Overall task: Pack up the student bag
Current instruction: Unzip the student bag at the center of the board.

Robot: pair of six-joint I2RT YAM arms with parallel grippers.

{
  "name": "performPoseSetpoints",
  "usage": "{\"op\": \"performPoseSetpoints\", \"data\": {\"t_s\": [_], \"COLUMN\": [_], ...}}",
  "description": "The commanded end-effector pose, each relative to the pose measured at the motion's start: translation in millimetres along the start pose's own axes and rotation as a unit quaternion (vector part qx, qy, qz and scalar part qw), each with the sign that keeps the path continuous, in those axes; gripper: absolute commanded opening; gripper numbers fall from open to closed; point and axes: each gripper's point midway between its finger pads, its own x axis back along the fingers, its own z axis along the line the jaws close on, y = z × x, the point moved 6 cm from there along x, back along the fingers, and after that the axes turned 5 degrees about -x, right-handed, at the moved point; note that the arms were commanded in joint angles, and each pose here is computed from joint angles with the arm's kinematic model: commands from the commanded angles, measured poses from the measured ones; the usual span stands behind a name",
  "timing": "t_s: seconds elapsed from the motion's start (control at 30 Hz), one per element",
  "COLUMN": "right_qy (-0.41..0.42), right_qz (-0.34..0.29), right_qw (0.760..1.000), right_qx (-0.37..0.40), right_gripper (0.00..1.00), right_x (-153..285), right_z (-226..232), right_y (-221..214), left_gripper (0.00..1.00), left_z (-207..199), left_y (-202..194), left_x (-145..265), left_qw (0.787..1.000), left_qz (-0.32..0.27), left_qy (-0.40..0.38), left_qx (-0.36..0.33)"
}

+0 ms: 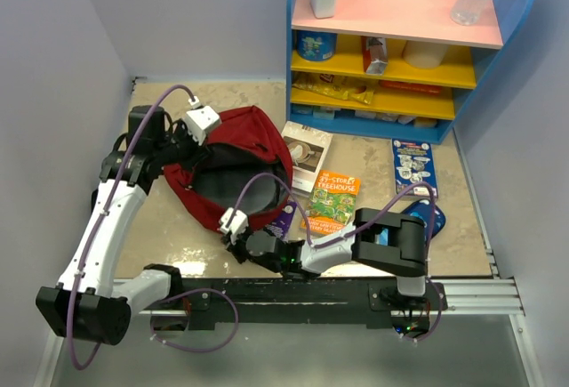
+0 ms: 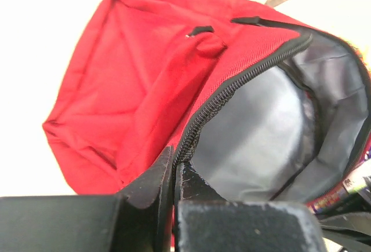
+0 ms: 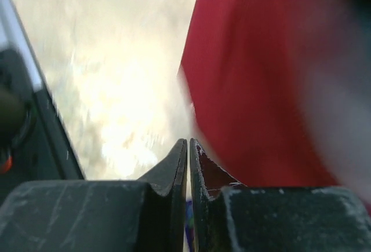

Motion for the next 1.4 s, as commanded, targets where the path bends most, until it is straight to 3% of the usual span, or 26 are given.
{"op": "performPoseSetpoints", "data": {"t_s": [0.0,0.17,0.37,0.47,0.63,0.83,1.1,1.37], "right_qy": [0.004,-0.004,-0.015,-0.013,-0.003,-0.004,-0.051,-0.083], "right_qz": [0.031,0.060,0.080,0.031,-0.109,-0.186,-0.155,-0.110], "right_qw": [0.999,0.998,0.996,0.998,0.994,0.983,0.987,0.990], "right_qx": [-0.024,-0.026,-0.033,-0.046,-0.031,-0.003,0.009,0.004], "right_gripper": [0.08,0.07,0.06,0.06,0.06,0.04,0.00,0.00], "right_x": [6.6,12.0,19.7,29.5,39.9,19.7,-36.8,-51.9], "right_z": [0.8,-5.8,-12.2,-11.8,-0.9,10.6,-0.2,-16.7], "right_y": [-23.7,-44.2,-61.5,-30.0,75.4,131.3,79.9,52.9], "left_gripper": [0.00,0.00,0.00,0.00,0.00,0.00,0.00,0.00], "left_z": [25.8,36.4,26.3,17.5,2.5,-12.3,-14.6,-14.8], "left_y": [40.2,45.7,40.4,28.5,1.9,-12.1,-5.0,3.9], "left_x": [14.6,18.4,16.9,12.0,-2.2,-5.3,5.6,13.2], "left_qw": [0.996,0.993,0.995,0.997,1.000,0.999,0.999,0.999], "left_qz": [-0.052,-0.049,-0.053,-0.048,-0.023,-0.019,-0.024,-0.033], "left_qy": [0.060,0.091,0.064,0.046,0.007,-0.027,-0.028,-0.029], "left_qx": [-0.041,-0.048,-0.047,-0.040,-0.020,-0.011,-0.022,-0.027]}}
